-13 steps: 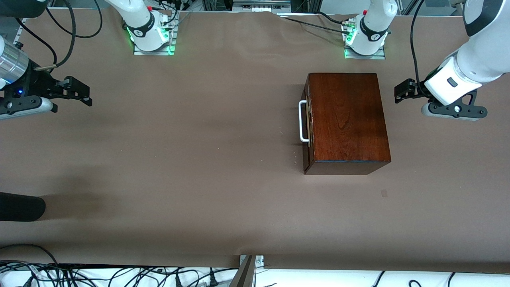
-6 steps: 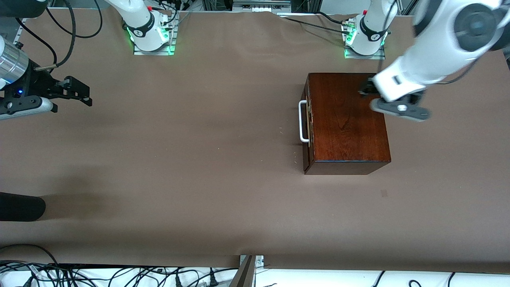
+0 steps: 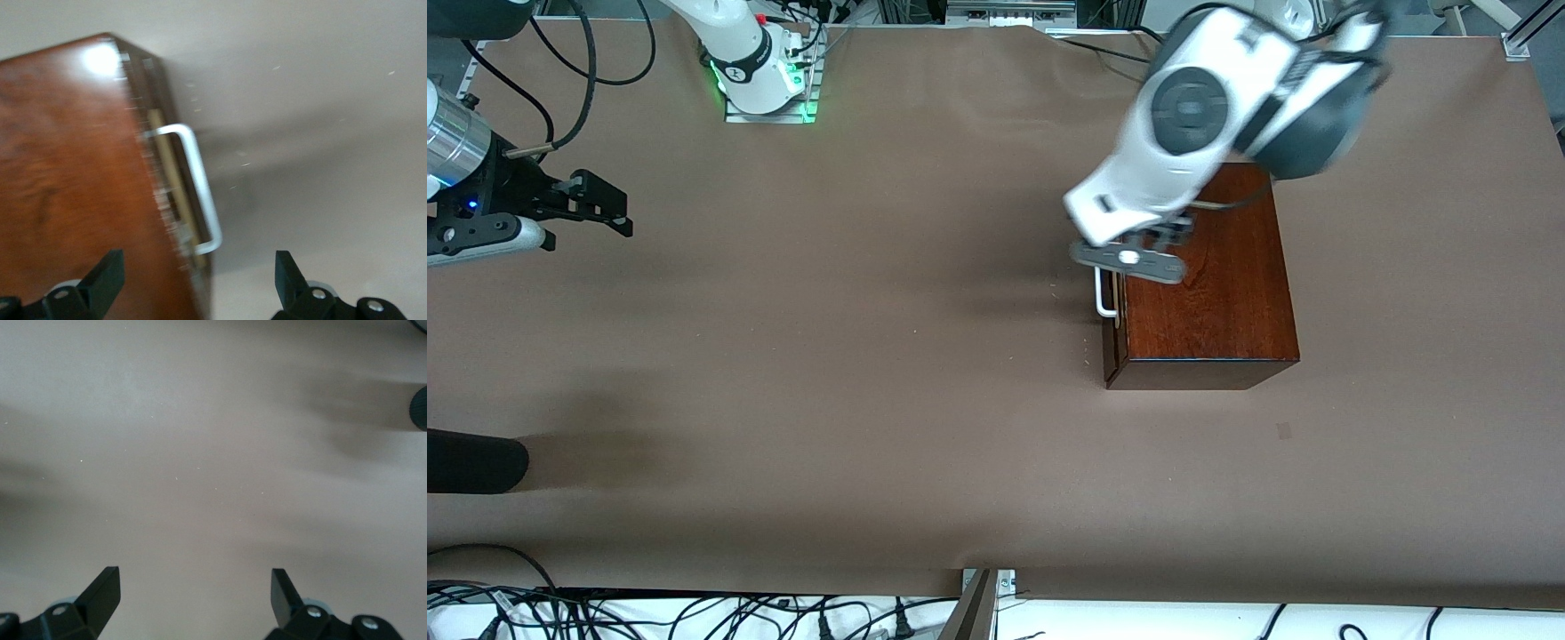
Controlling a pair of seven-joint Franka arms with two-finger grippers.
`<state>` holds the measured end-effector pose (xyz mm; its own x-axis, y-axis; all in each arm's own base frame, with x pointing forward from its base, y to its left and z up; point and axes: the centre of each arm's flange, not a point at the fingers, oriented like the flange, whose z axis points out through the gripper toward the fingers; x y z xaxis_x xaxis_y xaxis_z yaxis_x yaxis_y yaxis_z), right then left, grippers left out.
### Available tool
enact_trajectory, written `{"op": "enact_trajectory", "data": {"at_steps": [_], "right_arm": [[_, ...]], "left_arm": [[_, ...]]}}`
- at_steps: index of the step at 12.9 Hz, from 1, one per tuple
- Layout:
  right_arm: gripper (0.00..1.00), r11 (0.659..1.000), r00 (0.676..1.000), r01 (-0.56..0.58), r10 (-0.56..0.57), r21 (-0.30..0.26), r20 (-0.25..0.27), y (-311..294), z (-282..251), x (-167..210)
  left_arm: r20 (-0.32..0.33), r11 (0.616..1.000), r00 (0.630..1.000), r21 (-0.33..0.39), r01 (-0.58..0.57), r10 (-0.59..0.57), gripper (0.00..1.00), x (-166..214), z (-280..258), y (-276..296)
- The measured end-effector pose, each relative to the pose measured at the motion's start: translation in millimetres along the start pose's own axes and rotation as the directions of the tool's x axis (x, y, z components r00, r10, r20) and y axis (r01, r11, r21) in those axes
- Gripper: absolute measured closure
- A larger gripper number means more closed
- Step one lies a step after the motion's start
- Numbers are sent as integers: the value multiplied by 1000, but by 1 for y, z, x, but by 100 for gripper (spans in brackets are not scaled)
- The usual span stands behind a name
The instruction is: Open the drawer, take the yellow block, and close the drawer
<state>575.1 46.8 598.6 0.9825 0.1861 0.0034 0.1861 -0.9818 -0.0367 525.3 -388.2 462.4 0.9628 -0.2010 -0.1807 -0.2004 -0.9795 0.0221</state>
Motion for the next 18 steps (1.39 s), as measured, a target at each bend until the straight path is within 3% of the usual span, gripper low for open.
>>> {"op": "enact_trajectory", "data": {"at_steps": [2,9,18], "right_arm": [[0,1000,1000,0,0,0,0,0,0,0],[0,1000,1000,0,0,0,0,0,0,0],[0,1000,1000,0,0,0,0,0,0,0]], "left_arm": [[-18,999,999,7,41,-41,0,3,29,36],[-47,964,991,227,135,-128,0,26,109,27],[-7,939,986,303,162,-167,0,26,175,42]]}}
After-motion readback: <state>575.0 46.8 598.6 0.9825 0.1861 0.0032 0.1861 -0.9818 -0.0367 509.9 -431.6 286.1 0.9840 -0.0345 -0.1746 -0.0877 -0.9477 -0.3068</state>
